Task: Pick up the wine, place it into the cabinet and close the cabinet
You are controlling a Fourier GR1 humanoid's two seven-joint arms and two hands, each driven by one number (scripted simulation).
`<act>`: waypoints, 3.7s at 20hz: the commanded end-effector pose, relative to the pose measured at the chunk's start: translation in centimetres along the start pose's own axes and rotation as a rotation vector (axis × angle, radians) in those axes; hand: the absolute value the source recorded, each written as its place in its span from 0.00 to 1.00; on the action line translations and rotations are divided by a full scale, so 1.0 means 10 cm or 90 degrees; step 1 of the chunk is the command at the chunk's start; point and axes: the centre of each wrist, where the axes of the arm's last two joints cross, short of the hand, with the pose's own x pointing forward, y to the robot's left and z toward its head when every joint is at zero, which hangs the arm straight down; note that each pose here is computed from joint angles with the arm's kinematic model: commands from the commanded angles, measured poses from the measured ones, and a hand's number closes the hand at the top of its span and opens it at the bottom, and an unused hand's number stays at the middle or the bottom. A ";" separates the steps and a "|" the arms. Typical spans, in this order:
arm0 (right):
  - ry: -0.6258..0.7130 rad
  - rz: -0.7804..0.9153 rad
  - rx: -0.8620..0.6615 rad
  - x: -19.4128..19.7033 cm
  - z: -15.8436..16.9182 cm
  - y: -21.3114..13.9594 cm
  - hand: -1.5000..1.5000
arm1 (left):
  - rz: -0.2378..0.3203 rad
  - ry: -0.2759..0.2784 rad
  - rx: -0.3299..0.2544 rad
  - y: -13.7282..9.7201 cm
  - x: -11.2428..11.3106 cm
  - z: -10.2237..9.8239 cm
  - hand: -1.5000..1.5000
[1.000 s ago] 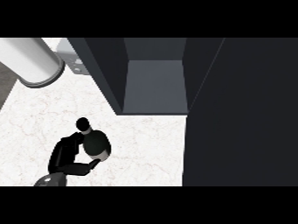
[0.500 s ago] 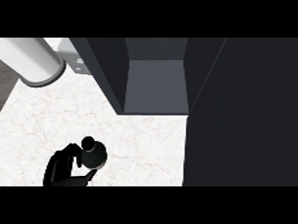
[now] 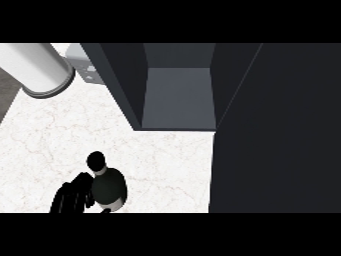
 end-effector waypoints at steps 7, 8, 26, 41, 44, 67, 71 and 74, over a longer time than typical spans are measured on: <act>0.004 0.000 0.009 0.08 -0.01 0.17 0.00 | 0.042 -0.029 -0.029 -0.57 0.66 -0.15 1.00; -0.002 -0.010 0.000 -0.13 -0.02 -0.04 0.00 | 0.038 -0.034 -0.045 -0.69 0.80 -0.34 1.00; 0.011 -0.006 -0.003 -0.14 0.03 -0.06 0.00 | 0.001 -0.075 -0.028 -1.75 1.17 -1.10 1.00; -0.002 0.004 0.002 -0.28 -0.03 -0.04 0.00 | -0.130 -0.040 -0.029 -2.03 0.64 -1.72 1.00; -0.005 0.001 0.012 -0.20 -0.07 -0.32 0.00 | -0.114 -0.042 -0.018 -2.05 0.49 -1.78 1.00; 0.009 -0.007 0.022 -0.22 -0.13 -0.03 0.00 | -0.040 0.011 0.049 -1.68 -0.01 -1.84 1.00; -0.006 -0.017 -0.003 -0.14 -0.13 -0.14 0.00 | -0.035 0.003 0.053 -1.60 -0.14 -1.86 1.00; 0.006 -0.013 0.006 -0.33 -0.12 -0.12 0.00 | -0.052 0.011 0.042 -1.65 -0.13 -1.93 1.00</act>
